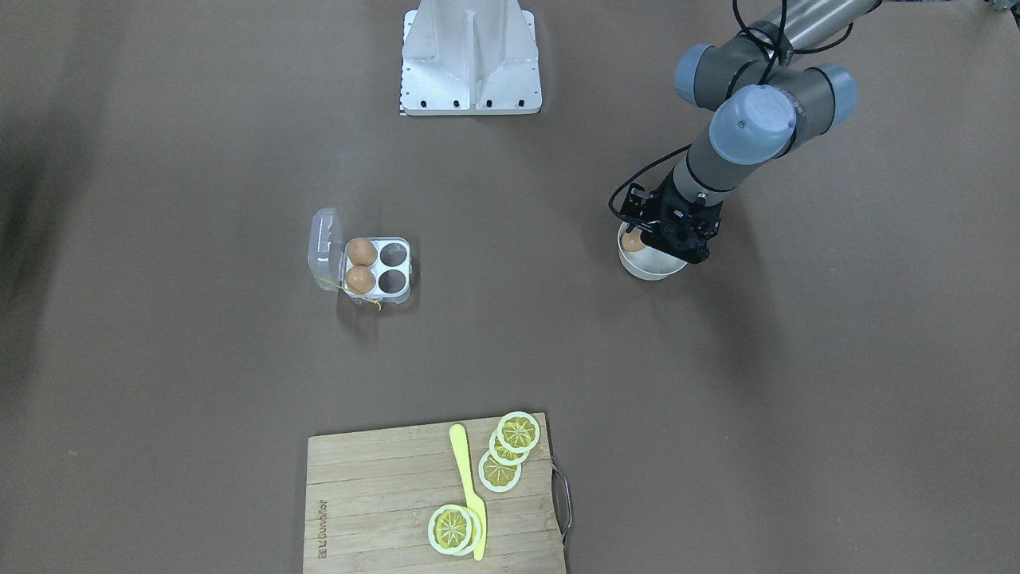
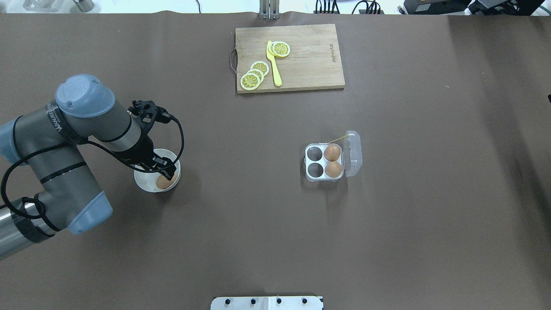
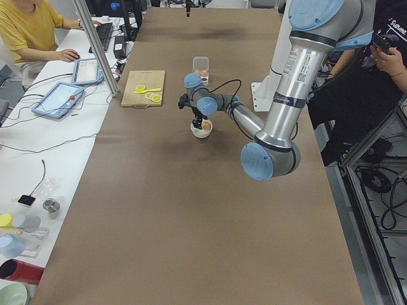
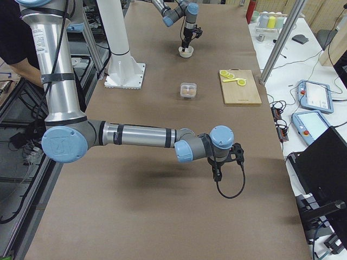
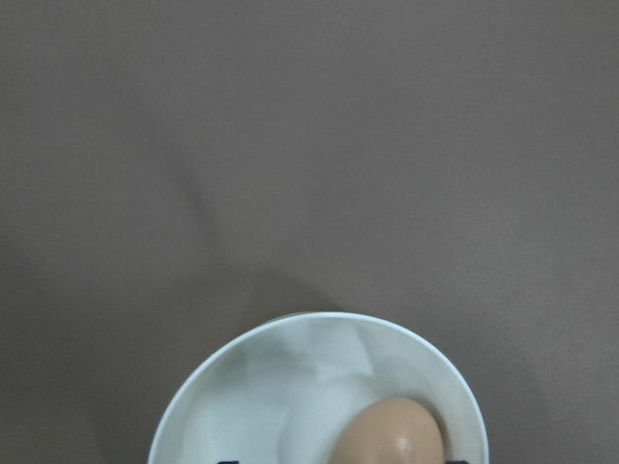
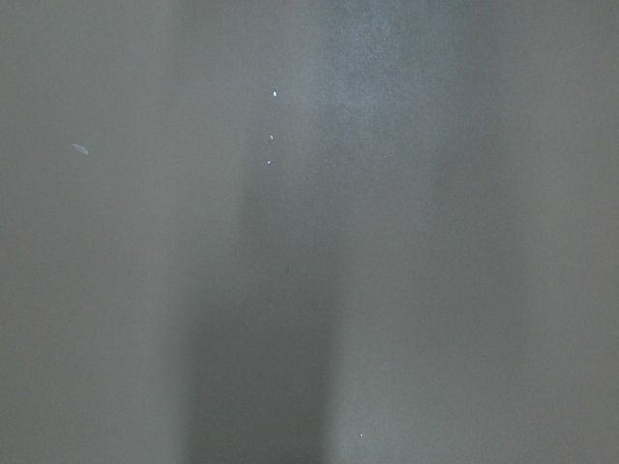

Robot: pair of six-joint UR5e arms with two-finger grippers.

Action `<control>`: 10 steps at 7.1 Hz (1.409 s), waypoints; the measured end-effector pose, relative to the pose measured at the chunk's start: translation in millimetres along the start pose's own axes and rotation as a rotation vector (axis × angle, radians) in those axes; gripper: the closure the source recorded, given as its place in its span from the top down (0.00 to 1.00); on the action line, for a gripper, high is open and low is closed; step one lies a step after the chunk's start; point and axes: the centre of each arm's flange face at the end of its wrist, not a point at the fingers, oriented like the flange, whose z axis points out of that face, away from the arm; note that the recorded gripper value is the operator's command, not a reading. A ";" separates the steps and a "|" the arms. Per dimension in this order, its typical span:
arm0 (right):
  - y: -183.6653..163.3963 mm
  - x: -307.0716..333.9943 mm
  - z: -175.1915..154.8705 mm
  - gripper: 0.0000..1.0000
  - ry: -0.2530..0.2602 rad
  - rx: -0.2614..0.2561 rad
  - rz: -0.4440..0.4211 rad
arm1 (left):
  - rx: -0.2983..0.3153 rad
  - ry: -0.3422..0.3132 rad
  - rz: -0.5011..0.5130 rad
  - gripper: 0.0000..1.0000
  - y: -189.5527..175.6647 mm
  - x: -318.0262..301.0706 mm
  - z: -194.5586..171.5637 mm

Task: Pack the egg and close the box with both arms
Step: 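Lower the left gripper into the bowl and grasp the brown egg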

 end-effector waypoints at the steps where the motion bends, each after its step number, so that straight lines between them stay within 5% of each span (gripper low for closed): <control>1: 0.2 0.4 0.0 1.00 0.000 0.000 0.001 | -0.005 0.001 0.003 0.68 1.5 2.0 2.6; 10: 2.4 2.8 0.3 1.00 0.000 0.001 0.002 | -0.031 0.011 0.026 0.63 2.4 13.7 15.8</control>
